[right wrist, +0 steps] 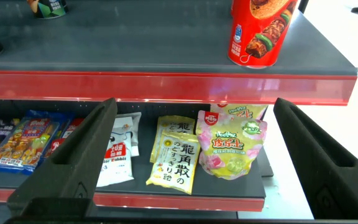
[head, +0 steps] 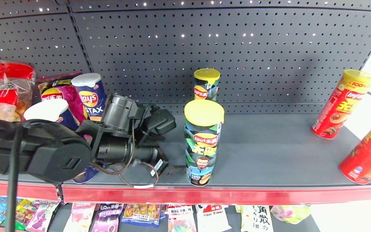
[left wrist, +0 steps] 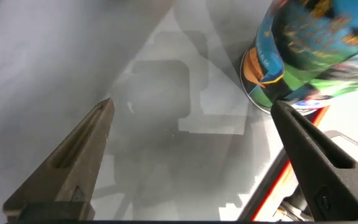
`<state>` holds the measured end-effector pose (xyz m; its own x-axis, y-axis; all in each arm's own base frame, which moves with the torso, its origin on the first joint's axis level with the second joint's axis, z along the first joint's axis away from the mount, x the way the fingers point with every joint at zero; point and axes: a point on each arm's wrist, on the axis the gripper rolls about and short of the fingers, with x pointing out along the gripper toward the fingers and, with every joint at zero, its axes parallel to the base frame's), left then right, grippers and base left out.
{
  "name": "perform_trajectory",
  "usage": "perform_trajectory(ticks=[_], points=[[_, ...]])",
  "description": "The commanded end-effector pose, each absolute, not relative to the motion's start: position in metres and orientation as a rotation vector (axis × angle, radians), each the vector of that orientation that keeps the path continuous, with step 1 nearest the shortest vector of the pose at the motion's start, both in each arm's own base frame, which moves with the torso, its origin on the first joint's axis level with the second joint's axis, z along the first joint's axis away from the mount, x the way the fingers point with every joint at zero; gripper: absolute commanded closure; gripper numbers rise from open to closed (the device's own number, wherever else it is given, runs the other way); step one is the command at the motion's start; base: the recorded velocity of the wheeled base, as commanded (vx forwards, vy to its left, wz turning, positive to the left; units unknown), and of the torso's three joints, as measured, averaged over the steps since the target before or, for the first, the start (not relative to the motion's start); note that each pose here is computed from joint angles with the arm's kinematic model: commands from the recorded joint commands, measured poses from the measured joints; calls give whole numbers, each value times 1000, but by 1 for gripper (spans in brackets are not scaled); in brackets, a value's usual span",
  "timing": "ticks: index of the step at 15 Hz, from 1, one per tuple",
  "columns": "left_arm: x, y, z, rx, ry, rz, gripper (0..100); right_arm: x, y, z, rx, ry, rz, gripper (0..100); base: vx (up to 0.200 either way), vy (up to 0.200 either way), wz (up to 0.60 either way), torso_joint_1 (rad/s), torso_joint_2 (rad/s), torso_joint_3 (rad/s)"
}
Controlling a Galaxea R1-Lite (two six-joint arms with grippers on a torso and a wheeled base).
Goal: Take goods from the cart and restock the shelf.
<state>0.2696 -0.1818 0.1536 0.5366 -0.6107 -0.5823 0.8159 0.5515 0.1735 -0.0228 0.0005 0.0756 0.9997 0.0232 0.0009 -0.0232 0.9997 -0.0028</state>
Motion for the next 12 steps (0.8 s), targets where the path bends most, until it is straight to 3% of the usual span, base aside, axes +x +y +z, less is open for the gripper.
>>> perform_trajectory(ticks=[1,6,7,10,12], points=[[259,-168,174,446,437,-860,0,-23,1,76,-3,-2,23,0,0,0,0,0,0,0],[217,-127,213,411,314,-792,0,-23,1,76,-3,-2,23,0,0,0,0,0,0,0],[201,-117,233,407,233,-749,0,-23,1,76,-3,-2,23,0,0,0,0,0,0,0],[174,-92,266,359,102,-646,0,-23,1,76,-3,-2,23,0,0,0,0,0,0,0],[131,-64,300,234,-47,-577,0,-23,1,76,-3,-2,25,0,0,0,0,0,0,0]])
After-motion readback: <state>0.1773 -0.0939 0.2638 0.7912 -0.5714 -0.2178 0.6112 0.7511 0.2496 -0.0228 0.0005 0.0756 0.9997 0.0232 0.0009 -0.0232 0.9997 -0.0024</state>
